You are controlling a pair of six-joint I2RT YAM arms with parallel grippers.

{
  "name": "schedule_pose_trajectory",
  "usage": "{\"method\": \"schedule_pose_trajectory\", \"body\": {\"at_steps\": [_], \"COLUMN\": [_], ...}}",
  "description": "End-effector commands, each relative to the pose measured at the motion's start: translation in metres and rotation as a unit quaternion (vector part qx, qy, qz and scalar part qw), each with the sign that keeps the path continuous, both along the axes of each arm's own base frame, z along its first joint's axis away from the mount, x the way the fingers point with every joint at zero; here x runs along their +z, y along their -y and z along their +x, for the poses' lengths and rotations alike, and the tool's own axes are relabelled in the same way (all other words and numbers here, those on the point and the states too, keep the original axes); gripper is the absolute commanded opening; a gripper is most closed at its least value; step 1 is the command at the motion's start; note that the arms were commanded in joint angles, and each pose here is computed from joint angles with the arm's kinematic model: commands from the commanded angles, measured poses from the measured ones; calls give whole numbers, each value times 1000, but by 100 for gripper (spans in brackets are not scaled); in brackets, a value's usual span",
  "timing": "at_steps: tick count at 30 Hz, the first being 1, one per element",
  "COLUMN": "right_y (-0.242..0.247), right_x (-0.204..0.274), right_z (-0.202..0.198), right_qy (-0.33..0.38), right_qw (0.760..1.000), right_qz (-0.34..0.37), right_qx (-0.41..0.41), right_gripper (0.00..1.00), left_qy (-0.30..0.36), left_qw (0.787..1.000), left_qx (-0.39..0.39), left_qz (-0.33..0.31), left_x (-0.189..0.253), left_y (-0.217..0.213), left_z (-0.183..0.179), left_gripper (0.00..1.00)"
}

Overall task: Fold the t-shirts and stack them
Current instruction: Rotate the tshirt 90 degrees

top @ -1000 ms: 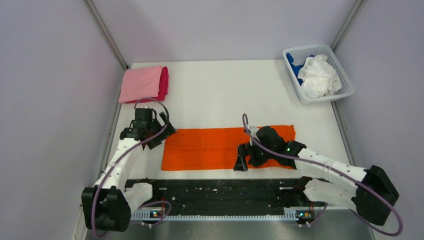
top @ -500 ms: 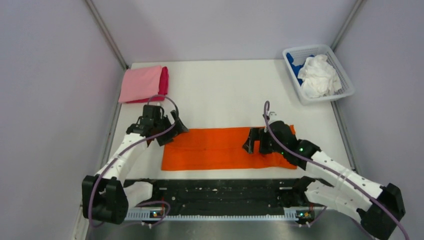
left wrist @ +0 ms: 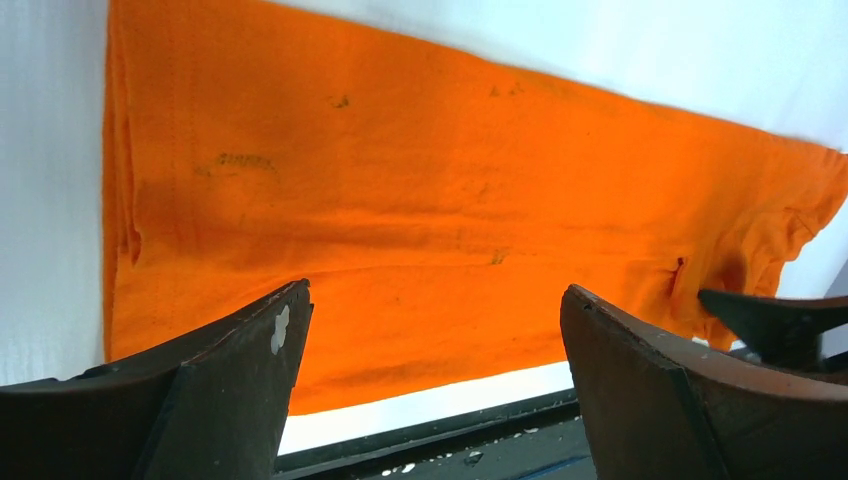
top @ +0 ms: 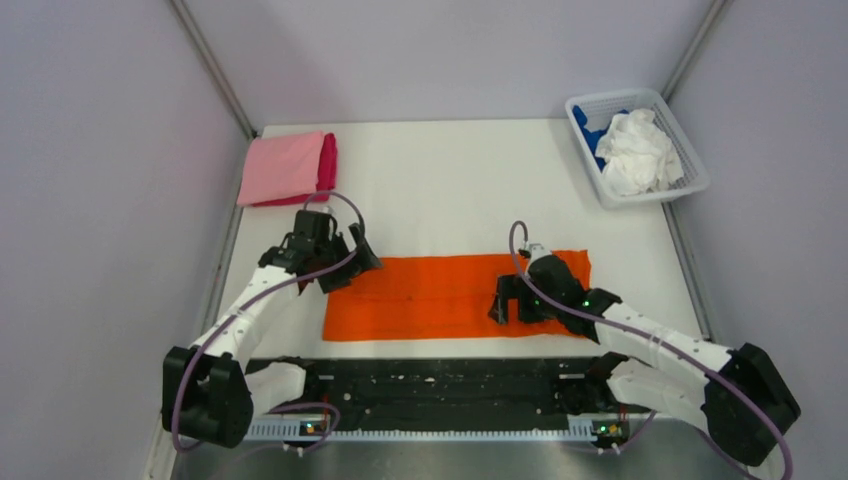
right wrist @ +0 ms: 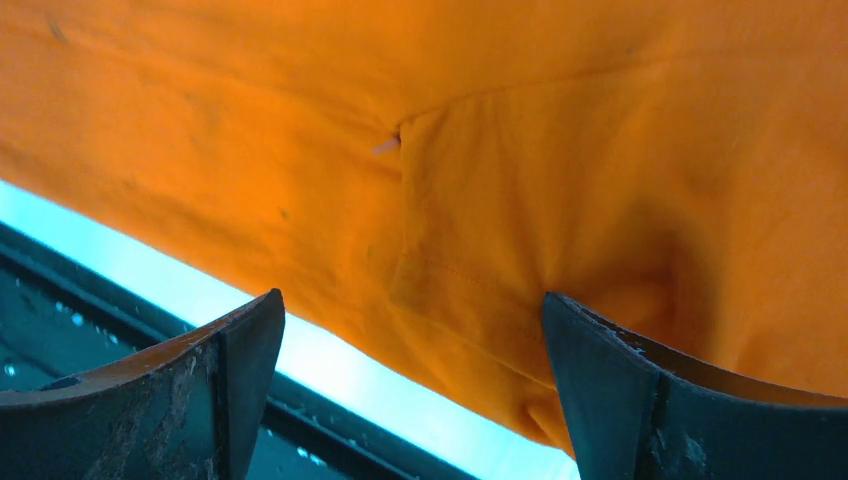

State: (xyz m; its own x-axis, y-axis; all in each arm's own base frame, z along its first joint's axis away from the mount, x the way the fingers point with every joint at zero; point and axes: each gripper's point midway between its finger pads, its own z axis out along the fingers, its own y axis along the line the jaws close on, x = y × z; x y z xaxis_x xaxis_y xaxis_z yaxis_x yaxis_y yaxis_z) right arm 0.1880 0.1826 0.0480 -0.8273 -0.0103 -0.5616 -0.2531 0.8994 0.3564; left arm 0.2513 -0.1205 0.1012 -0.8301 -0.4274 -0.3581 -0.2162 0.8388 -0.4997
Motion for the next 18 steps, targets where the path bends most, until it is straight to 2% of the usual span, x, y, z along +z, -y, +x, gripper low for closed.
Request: {"method": "schedule_pose_trajectory", "body": {"at_steps": [1, 6, 12, 16, 18], "right_y": [-4, -21, 6, 0, 5], "right_x": [-5, 7, 22, 61, 71], "right_z": [-33, -48, -22, -11, -9], "right_qy": [-30, -37, -15, 24, 17], "right_qw": [997, 988, 994, 992, 993], "right_qz": [68, 148, 84, 106, 91], "right_qx": [11, 31, -70, -62, -77], "right_gripper": [99, 99, 99, 99, 99], "left_qy": [33, 33, 30, 16, -1], "left_qw": [999, 999, 999, 998, 997], "left_qx": [3, -1, -32, -56, -69], "left_qz": [12, 8, -22, -30, -26], "left_x": [19, 22, 24, 11, -1], "left_y": [-3, 1, 20, 34, 39], "left_z": [14, 21, 26, 19, 11], "left_gripper": [99, 99, 99, 99, 99]}}
